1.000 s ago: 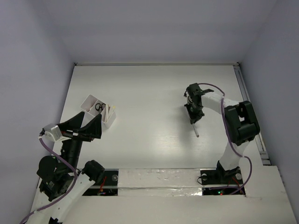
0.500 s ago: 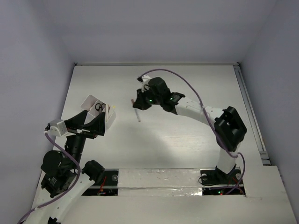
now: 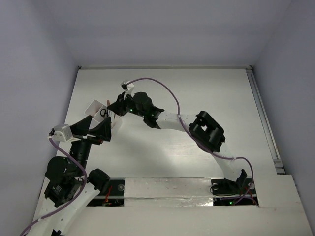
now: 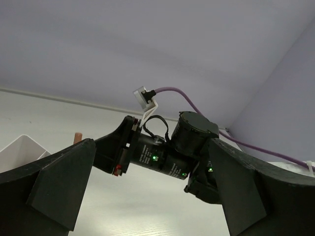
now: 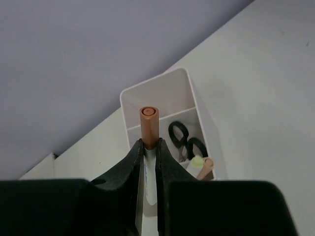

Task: Sort the stationery into containers
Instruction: Place the pen in the storage box.

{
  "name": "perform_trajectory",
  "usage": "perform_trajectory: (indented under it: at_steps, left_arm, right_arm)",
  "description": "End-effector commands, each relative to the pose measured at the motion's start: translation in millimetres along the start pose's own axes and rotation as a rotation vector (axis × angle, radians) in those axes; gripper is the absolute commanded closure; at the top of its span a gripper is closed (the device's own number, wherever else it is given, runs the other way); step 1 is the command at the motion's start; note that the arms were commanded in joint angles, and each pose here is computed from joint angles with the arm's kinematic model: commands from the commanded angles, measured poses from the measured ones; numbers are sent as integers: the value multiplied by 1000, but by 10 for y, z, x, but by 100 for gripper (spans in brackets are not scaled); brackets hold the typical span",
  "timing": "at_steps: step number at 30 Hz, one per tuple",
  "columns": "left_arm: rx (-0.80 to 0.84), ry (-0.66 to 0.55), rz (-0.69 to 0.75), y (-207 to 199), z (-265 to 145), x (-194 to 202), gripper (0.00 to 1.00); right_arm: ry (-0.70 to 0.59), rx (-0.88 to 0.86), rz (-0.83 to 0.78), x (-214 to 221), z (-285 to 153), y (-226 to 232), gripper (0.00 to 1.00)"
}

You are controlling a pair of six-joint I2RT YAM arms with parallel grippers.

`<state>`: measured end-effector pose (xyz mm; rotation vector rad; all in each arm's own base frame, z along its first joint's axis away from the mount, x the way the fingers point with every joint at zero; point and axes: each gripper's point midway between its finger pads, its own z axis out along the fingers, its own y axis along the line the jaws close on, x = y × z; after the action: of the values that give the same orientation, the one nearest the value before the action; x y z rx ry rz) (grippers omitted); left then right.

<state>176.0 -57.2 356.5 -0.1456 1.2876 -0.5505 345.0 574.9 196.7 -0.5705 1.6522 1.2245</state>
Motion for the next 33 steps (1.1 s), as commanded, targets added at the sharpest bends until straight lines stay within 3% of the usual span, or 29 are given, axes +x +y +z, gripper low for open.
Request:
perform_trajectory:
  at_steps: [1,8,17,20,24,25,27,28,33]
  left_arm:
    - [8,-20,4,-32,50,-46,1]
    - [7,-13,8,-34,63,-27,1]
    - [6,-10,9,-36,75,-19,1]
    - [7,-7,12,-39,83,-10,1]
    - [0,-6,16,-26,90,-4,1]
    - [0,-4,17,-25,94,3,1]
    - [-7,-6,19,-12,98,1,1]
    - [-7,-6,19,-13,101,1,1]
    - [-2,4,34,-21,118,22,1]
  right_arm:
    - [-220,-18,-63,-531,159,105,100]
    - [-213,-7,-102,-268,295,39,100]
    - [-187,15,-175,129,141,108,100]
    - [-152,21,-184,302,122,85,95]
    - [-122,19,-181,452,102,91,80]
    - [-117,20,-181,470,89,83,70]
    - [-136,14,-179,376,63,132,59]
    - [-144,9,-181,334,50,157,48]
    - [-192,-4,-193,36,-8,301,27]
